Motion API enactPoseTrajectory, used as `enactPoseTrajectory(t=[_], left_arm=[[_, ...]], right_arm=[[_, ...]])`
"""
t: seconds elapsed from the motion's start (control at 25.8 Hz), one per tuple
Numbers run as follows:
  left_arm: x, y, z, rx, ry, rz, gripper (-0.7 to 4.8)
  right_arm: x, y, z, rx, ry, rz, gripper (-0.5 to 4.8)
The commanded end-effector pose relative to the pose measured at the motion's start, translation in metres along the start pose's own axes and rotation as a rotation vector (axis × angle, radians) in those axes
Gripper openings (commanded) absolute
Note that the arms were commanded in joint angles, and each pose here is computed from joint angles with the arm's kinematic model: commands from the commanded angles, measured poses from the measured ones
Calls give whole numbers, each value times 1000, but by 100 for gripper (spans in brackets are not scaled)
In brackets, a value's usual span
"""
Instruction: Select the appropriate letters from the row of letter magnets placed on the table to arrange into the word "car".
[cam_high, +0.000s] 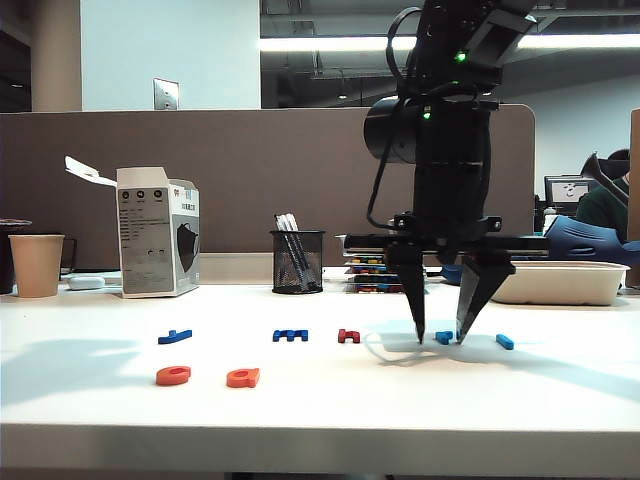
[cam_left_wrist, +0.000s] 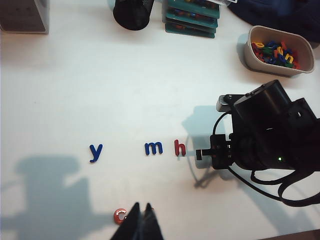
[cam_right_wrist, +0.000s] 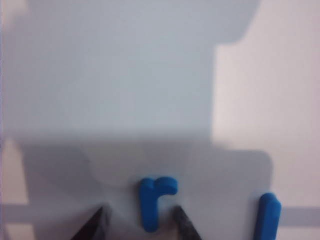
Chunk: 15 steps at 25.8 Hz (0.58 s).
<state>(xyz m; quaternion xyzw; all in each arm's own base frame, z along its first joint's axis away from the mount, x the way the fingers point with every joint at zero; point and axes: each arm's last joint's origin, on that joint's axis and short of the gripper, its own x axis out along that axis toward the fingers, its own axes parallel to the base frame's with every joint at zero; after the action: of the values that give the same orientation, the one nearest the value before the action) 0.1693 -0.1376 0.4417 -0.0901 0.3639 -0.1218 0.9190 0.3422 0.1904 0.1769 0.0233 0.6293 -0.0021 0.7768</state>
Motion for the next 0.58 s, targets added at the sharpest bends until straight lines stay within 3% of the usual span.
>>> enactPoseTrajectory(t=[0.04, 0.19, 0.27, 0.35, 0.46, 0.58], left_arm=[[-2, 0, 1, -2, -12, -6, -6], [-2, 0, 1, -2, -12, -6, -6], [-2, 0, 1, -2, -12, -6, -6], [-2, 0, 1, -2, -12, -6, -6], [-2, 0, 1, -2, -12, -6, -6], [-2, 0, 1, -2, -11, -6, -6]], right_arm=[[1, 0, -1, -13, -6, 7, 176], [1, 0, 0, -15, -9, 5, 171], [1, 0, 0, -15, -9, 4, 134], [2, 0, 0, -15, -8, 4, 133], [1, 0, -1, -15, -5, 3, 51], [1, 0, -1, -16, -6, 2, 35]])
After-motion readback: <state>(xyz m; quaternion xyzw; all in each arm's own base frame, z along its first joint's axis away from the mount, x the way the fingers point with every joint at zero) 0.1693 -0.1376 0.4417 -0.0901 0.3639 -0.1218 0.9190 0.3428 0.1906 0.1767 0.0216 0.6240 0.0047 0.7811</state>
